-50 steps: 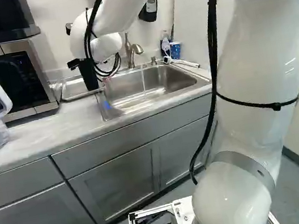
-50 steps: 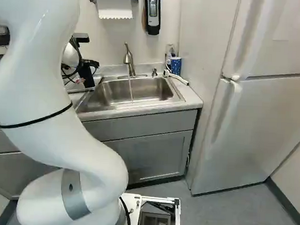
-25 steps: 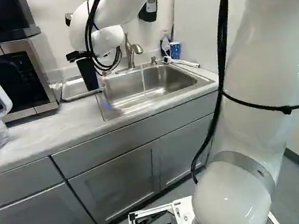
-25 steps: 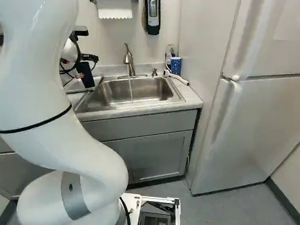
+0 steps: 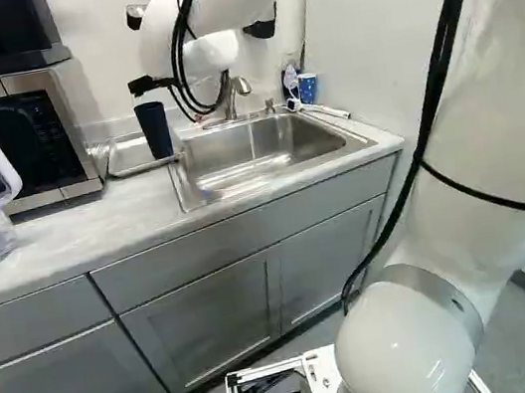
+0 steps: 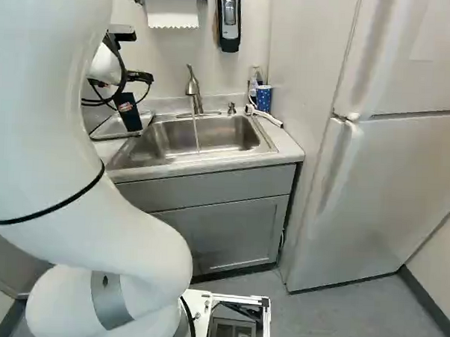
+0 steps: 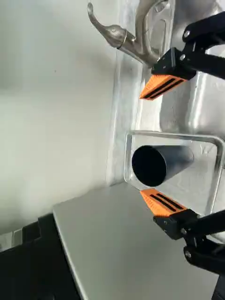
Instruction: Rinse the cup and place it in the tray
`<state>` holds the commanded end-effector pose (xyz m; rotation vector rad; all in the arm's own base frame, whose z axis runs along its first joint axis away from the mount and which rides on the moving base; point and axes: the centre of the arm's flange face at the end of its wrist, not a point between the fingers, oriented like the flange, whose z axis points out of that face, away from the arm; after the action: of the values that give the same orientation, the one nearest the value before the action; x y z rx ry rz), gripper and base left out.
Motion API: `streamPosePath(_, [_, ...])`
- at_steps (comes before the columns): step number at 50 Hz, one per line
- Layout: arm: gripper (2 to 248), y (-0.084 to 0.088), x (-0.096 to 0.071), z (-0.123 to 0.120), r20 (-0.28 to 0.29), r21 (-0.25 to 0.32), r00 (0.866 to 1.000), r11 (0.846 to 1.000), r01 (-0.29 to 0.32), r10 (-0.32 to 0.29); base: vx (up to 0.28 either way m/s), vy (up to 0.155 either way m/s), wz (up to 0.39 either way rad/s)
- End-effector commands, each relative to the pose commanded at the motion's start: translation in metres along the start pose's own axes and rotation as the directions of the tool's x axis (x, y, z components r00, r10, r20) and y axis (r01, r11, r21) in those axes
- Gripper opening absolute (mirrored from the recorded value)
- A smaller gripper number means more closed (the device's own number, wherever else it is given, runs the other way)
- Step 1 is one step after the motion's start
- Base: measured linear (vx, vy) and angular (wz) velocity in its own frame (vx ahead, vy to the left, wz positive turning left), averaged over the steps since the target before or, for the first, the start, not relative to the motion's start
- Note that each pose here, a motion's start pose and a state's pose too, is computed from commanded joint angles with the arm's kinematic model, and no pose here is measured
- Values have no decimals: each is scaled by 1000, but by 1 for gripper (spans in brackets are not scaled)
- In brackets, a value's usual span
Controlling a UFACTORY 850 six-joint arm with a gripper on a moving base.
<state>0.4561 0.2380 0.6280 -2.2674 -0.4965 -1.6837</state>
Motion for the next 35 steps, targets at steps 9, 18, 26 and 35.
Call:
streamPosePath(9, [247,11,7,-12,-21,-14,999,1000,24,-25,0,0,0])
streamPosePath(18, [247,23,14,-24,-40,-29,998,998,50,-51,0,0,0])
streamPosePath(26, [247,33,20,-34,-57,-50,997,998,49,-52,0,0,0])
streamPosePath(35, [247,45,27,-44,-77,-75,996,996,41,-47,0,0,0])
